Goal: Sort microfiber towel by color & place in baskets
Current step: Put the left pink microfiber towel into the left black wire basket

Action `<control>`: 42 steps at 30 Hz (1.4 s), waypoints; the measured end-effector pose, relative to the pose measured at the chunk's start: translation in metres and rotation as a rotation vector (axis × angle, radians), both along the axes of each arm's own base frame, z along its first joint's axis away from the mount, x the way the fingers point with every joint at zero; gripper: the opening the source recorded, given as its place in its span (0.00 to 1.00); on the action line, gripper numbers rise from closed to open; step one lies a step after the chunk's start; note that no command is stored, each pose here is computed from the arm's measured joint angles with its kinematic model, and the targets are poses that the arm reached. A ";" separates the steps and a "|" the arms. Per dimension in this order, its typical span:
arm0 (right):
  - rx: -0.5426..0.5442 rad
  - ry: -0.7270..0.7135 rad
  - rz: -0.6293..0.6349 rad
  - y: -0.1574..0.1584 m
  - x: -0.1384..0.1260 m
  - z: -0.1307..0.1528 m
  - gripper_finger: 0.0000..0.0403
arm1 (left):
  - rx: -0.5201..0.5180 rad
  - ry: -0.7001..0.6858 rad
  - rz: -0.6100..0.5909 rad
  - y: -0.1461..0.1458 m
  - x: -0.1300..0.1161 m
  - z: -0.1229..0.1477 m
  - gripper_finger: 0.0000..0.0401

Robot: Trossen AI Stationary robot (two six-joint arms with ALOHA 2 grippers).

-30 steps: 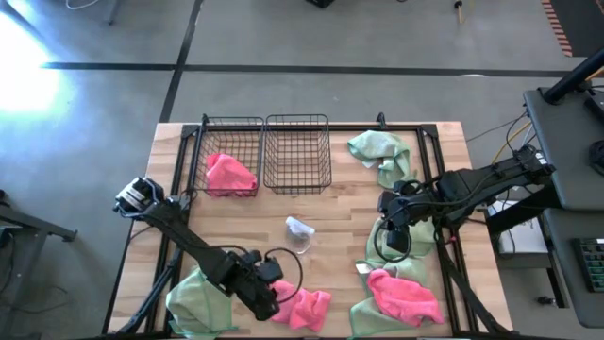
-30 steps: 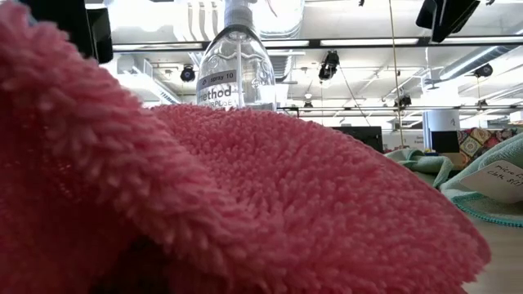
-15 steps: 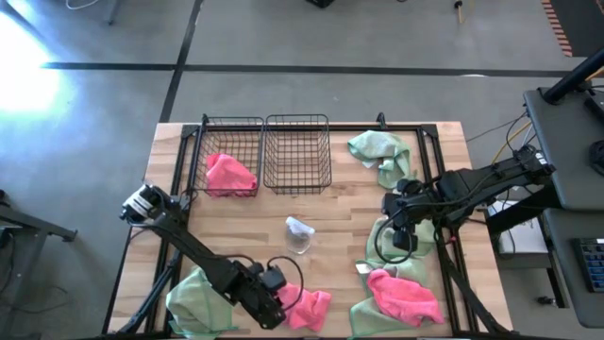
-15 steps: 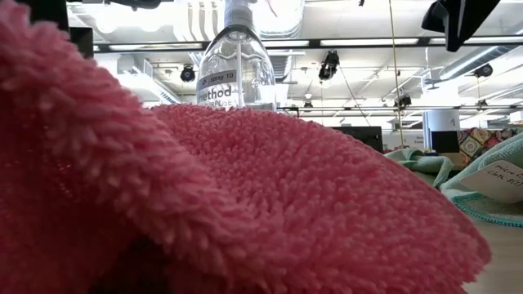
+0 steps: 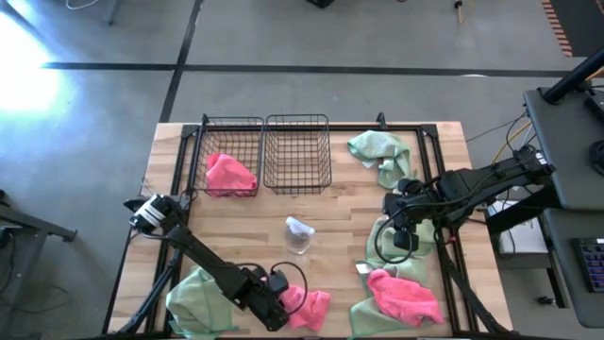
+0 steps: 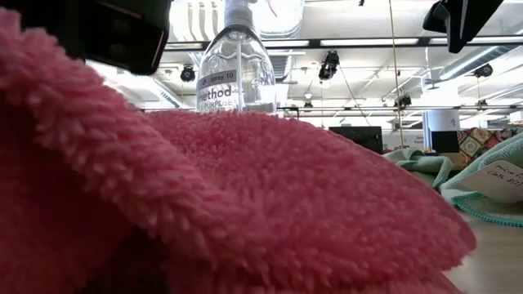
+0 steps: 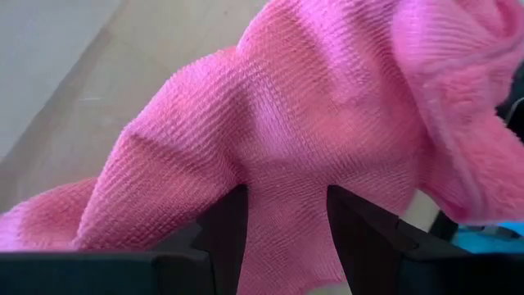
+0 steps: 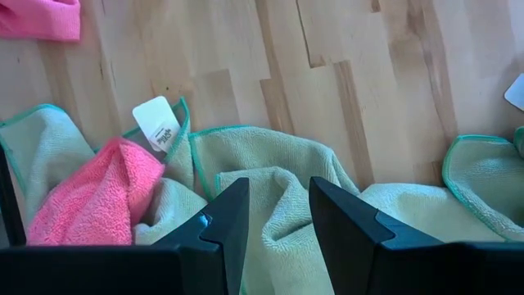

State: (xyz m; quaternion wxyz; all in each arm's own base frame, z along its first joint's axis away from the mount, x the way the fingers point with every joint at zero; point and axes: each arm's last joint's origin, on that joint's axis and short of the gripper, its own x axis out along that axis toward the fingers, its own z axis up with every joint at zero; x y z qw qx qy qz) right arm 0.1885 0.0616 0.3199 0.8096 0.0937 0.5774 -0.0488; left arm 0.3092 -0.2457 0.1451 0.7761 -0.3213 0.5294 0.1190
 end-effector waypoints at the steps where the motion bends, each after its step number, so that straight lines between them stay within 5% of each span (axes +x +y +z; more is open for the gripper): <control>1: 0.000 0.000 0.000 0.000 0.000 0.000 0.31 | 0.003 0.004 0.000 0.000 0.000 -0.002 0.38; 15: 0.000 0.000 0.000 0.000 0.000 0.000 0.31 | 0.002 0.036 0.046 -0.002 0.004 -0.021 0.37; 33: 0.000 -0.001 0.000 0.000 0.000 0.000 0.31 | 0.009 0.034 0.054 -0.001 0.004 -0.021 0.02; 42: -0.002 -0.002 0.006 0.000 0.000 0.000 0.31 | -0.013 0.018 0.053 0.001 0.001 -0.006 0.01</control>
